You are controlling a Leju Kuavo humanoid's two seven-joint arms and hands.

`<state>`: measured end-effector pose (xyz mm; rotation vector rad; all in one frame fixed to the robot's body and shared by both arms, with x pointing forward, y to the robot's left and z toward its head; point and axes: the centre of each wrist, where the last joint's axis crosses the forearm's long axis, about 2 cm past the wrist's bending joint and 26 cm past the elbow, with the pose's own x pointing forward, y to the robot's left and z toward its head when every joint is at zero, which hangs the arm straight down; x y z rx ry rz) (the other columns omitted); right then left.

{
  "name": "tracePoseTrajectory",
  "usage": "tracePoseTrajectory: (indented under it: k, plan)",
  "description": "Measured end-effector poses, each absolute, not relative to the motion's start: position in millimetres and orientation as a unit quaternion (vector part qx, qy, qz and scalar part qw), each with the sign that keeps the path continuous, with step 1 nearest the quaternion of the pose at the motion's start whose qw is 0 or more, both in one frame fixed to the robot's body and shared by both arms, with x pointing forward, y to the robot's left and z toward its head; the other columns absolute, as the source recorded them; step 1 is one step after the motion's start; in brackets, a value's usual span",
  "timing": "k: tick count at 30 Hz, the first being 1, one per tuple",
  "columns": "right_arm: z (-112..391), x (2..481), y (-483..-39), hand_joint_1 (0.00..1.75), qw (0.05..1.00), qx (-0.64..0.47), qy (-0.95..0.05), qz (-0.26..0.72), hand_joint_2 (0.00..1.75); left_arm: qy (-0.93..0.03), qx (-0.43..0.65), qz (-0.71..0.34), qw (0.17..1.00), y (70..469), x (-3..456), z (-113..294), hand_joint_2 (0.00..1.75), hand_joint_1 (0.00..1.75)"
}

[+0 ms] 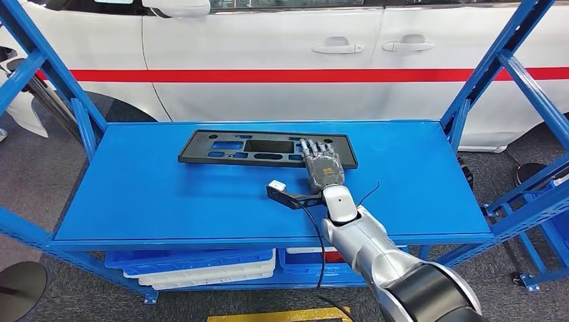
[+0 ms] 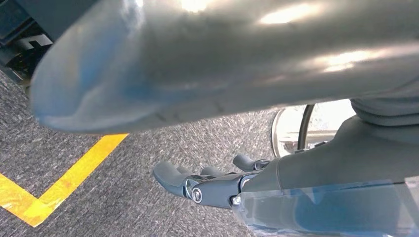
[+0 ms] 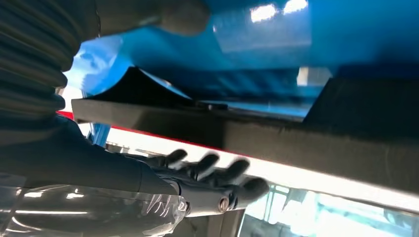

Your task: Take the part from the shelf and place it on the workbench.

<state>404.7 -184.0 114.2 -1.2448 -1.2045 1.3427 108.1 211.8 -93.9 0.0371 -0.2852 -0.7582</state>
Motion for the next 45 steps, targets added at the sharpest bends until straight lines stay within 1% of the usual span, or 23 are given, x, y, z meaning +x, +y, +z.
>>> tracePoseTrajectory:
  k: [2, 3, 7, 8, 11, 12, 15, 17, 21, 25, 26, 29, 30, 31, 32, 36, 37, 38, 39, 42, 43, 44, 45]
  plan:
    - [114, 405, -185, 0.58, 0.455, -0.506, -0.489, 0.545, 1.75, -0.139, 0.018, -0.37, 0.918, 212, 108, -94, 0.0, 0.0]
    - [114, 405, -185, 0.74, 0.454, -0.506, -0.49, 0.546, 1.75, -0.139, 0.019, -0.371, 0.918, 212, 108, -94, 0.0, 0.0]
    - [112, 403, -185, 1.16, 0.442, -0.499, -0.499, 0.554, 1.75, -0.141, 0.021, -0.373, 0.917, 212, 109, -94, 0.0, 0.0]
    - [112, 403, -185, 1.1, 0.438, -0.497, -0.502, 0.556, 1.75, -0.142, 0.022, -0.372, 0.917, 212, 109, -94, 0.0, 0.0]
    - [112, 402, -183, 0.48, 0.424, -0.49, -0.513, 0.563, 1.75, -0.145, 0.024, -0.372, 0.917, 212, 110, -93, 0.0, 0.0]
    - [112, 402, -181, 0.34, 0.42, -0.488, -0.517, 0.564, 1.75, -0.146, 0.024, -0.372, 0.916, 212, 110, -93, 0.0, 0.0]
    - [115, 402, -174, 0.12, 0.41, -0.485, -0.524, 0.567, 1.75, -0.147, 0.025, -0.373, 0.916, 212, 111, -93, 0.0, 0.0]
    - [118, 403, -171, 0.03, 0.405, -0.484, -0.529, 0.567, 1.75, -0.148, 0.025, -0.374, 0.915, 212, 111, -93, 0.0, 0.0]
    - [121, 403, -164, 0.23, 0.393, -0.48, -0.541, 0.568, 1.75, -0.149, 0.025, -0.376, 0.914, 212, 112, -93, 0.0, 0.0]
    - [122, 402, -158, 0.23, 0.387, -0.475, -0.547, 0.571, 1.75, -0.149, 0.026, -0.376, 0.914, 212, 112, -93, 0.0, 0.0]
    - [122, 402, -157, 0.41, 0.386, -0.474, -0.547, 0.571, 1.75, -0.149, 0.026, -0.376, 0.914, 212, 112, -93, 0.0, 0.0]
    - [123, 401, -154, 1.24, 0.385, -0.472, -0.549, 0.572, 1.75, -0.15, 0.025, -0.376, 0.914, 212, 113, -93, 0.0, 0.0]
    - [123, 401, -154, 1.33, 0.384, -0.472, -0.549, 0.572, 1.75, -0.15, 0.025, -0.375, 0.914, 212, 113, -93, 0.0, 0.0]
    - [123, 401, -154, 1.33, 0.384, -0.472, -0.549, 0.573, 1.75, -0.15, 0.025, -0.375, 0.915, 212, 113, -93, 0.0, 0.0]
    - [123, 401, -153, 1.28, 0.383, -0.472, -0.549, 0.573, 1.75, -0.15, 0.025, -0.374, 0.915, 212, 113, -93, 0.0, 0.0]
    - [124, 402, -153, 0.79, 0.38, -0.474, -0.549, 0.573, 1.75, -0.15, 0.026, -0.373, 0.915, 212, 113, -93, 0.0, 0.0]
    - [124, 402, -153, 0.73, 0.38, -0.475, -0.549, 0.573, 1.75, -0.15, 0.026, -0.373, 0.915, 212, 113, -93, 0.0, 0.0]
    - [125, 403, -153, 0.72, 0.379, -0.476, -0.549, 0.573, 1.75, -0.15, 0.026, -0.374, 0.915, 212, 113, -93, 0.0, 0.0]
    - [125, 403, -153, 0.75, 0.378, -0.477, -0.549, 0.573, 1.75, -0.15, 0.026, -0.374, 0.915, 212, 113, -93, 0.0, 0.0]
    - [126, 404, -153, 1.13, 0.378, -0.479, -0.548, 0.572, 1.75, -0.151, 0.027, -0.377, 0.914, 212, 114, -92, 0.0, 0.0]
    - [127, 404, -153, 1.12, 0.378, -0.48, -0.549, 0.571, 1.75, -0.151, 0.027, -0.377, 0.913, 212, 114, -92, 0.0, 0.0]
    - [127, 404, -153, 0.9, 0.377, -0.48, -0.549, 0.571, 1.75, -0.151, 0.027, -0.378, 0.913, 212, 114, -92, 0.0, 0.0]
    - [128, 404, -153, 0.59, 0.377, -0.481, -0.549, 0.57, 1.75, -0.151, 0.027, -0.379, 0.913, 212, 115, -92, 0.0, 0.0]
